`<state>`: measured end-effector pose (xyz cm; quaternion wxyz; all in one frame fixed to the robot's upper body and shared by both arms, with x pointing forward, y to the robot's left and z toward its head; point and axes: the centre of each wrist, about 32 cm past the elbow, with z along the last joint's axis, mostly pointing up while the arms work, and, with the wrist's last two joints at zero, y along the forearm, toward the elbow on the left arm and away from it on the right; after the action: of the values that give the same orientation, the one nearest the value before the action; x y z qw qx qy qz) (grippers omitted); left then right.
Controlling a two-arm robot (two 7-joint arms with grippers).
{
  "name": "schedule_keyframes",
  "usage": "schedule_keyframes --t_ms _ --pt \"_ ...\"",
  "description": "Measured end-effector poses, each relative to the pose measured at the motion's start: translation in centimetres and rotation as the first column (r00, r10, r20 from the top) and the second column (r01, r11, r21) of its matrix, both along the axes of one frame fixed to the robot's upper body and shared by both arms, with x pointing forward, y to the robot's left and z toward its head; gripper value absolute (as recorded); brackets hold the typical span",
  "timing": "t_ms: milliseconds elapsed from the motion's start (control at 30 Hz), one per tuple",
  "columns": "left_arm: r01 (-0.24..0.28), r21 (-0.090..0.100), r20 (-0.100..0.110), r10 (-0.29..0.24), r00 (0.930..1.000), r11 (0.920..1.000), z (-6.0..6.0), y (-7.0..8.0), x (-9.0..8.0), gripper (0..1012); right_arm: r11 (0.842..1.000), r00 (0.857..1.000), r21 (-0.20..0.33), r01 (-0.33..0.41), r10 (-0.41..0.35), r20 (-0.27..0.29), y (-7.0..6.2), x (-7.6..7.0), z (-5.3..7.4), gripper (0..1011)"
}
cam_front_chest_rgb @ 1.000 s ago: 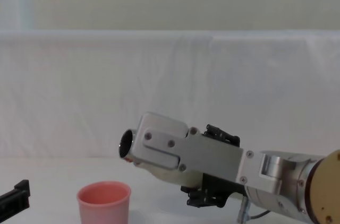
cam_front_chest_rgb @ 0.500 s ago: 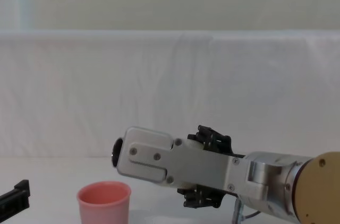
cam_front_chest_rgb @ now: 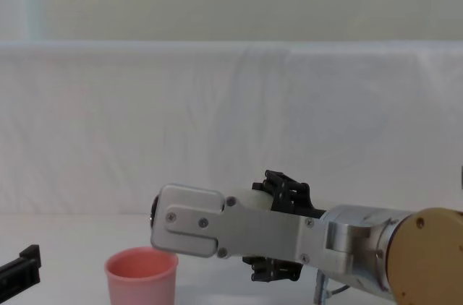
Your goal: Grasp the thermos with one hand and pour water into the cup lid.
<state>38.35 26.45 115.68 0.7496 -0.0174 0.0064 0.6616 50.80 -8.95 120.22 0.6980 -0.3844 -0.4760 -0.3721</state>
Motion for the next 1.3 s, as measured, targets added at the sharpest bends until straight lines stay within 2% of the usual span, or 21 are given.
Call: schedule_keyframes --t_ms 1300 --pt "0.0 0.0 0.0 0.0 1.0 1.0 0.0 0.0 0.0 1001 0.997 0.999 -0.074 0.007 -0.005 0.033 1.4 0.9 0.1 951"
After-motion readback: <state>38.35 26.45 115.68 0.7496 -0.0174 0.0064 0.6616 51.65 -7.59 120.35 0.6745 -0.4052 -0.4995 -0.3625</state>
